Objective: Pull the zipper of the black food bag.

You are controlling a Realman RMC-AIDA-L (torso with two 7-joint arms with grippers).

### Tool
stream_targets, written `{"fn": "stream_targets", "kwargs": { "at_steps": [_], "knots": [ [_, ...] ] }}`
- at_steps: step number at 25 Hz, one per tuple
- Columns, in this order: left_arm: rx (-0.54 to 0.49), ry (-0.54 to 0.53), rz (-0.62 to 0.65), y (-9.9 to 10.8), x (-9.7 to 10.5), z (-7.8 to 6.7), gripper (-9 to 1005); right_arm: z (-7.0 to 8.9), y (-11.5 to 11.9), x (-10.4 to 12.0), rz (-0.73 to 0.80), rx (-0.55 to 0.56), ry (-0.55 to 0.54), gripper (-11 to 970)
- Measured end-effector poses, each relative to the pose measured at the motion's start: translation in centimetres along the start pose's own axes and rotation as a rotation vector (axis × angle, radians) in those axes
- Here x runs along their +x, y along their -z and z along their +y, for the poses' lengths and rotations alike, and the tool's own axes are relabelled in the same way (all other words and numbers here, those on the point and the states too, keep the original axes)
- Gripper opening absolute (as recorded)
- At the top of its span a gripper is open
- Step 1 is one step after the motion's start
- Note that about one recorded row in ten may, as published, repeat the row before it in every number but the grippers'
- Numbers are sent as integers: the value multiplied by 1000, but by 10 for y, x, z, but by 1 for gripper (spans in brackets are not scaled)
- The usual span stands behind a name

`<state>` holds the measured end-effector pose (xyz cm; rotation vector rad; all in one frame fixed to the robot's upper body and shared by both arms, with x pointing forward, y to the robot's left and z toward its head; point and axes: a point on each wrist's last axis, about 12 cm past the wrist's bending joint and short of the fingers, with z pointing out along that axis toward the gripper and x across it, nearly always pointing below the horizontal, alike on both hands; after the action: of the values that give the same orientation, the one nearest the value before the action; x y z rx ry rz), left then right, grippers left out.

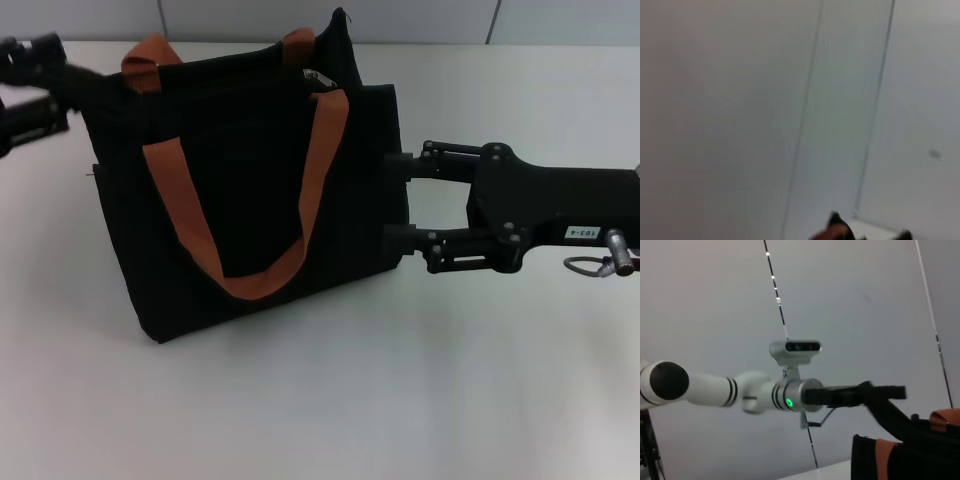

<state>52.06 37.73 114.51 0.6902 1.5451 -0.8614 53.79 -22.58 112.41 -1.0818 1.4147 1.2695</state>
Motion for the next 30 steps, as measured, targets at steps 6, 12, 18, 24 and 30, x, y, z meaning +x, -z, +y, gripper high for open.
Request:
{"fn": "stream_targets", "kwargs": {
  "at_steps": [6,12,18,24,30],
  "knots": [
    [65,15,137,4,-17,0,806,-1,-2,3,3,16,5,806],
    [108,29,222,13,-30,-2,829,-5,-6,5,20,47,7,806],
    [151,43,223,22,-32,-8,828,-7,-6,5,28,58,1,806],
    [210,57,85,13,-16,-23,826,-5,-8,8,39,44,24,806],
    [280,53,-17,-10,25,-45,825,2,-13,25,63,19,51,806]
  ]
}}
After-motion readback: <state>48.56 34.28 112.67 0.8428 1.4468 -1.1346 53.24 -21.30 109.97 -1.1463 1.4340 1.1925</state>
